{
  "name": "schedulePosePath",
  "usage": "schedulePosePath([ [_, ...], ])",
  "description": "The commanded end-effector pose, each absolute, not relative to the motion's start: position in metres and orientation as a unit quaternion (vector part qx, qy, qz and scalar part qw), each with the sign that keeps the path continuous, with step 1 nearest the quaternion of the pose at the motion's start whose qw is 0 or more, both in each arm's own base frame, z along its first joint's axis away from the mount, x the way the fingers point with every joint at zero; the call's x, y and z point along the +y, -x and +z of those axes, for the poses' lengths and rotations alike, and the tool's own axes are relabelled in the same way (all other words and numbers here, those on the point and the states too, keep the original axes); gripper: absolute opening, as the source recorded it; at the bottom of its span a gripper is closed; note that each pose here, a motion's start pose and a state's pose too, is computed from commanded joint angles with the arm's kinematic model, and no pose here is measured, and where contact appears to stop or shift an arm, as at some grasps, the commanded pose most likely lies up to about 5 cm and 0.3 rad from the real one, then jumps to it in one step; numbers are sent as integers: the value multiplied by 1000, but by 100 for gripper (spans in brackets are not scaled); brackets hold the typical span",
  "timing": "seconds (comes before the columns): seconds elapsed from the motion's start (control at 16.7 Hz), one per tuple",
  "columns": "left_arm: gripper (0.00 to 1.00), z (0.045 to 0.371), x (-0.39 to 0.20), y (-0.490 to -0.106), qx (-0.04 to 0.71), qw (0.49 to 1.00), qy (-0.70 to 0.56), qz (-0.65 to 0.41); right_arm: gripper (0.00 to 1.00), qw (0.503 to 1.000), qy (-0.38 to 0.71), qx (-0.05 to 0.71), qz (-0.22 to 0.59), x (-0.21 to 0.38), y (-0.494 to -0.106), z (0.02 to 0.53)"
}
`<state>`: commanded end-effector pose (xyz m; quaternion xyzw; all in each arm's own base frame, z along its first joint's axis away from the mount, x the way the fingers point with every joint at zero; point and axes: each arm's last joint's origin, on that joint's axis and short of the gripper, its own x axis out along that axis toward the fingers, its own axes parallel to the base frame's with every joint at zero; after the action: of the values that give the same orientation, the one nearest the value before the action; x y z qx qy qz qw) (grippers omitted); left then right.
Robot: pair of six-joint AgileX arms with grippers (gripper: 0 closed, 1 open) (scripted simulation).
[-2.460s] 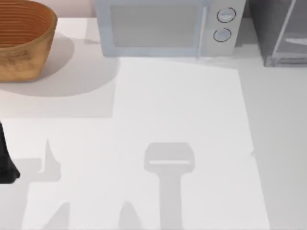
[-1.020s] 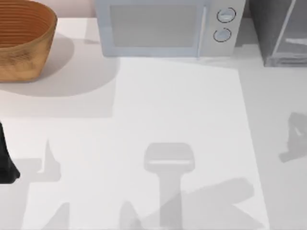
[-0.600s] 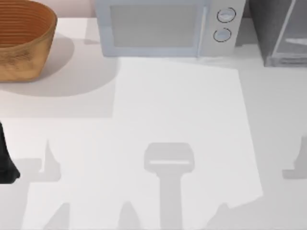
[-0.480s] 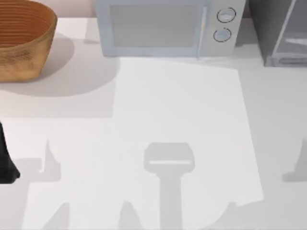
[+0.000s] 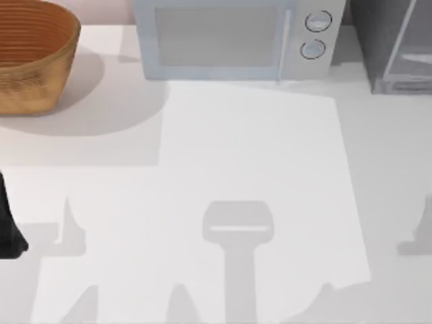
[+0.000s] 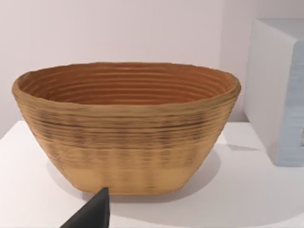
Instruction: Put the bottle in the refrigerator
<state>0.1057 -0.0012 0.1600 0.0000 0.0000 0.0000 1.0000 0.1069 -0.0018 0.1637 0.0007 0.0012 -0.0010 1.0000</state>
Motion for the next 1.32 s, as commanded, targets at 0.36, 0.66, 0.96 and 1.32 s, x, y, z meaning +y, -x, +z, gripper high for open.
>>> schedulePosePath([
  [0.36, 100, 160, -1, -106, 0, 1000, 0, 0, 1, 1000, -3, -4, 2, -5, -127, 203],
  [0.66, 100, 160, -1, -106, 0, 1000, 0, 0, 1, 1000, -2, -5, 2, -14, -178, 241],
  [0.96, 100, 160, -1, -106, 0, 1000, 0, 0, 1, 1000, 0, 0, 2, -34, -256, 248],
  [1.32, 100, 160, -1, -106, 0, 1000, 0, 0, 1, 1000, 0, 7, 2, -68, -344, 206],
])
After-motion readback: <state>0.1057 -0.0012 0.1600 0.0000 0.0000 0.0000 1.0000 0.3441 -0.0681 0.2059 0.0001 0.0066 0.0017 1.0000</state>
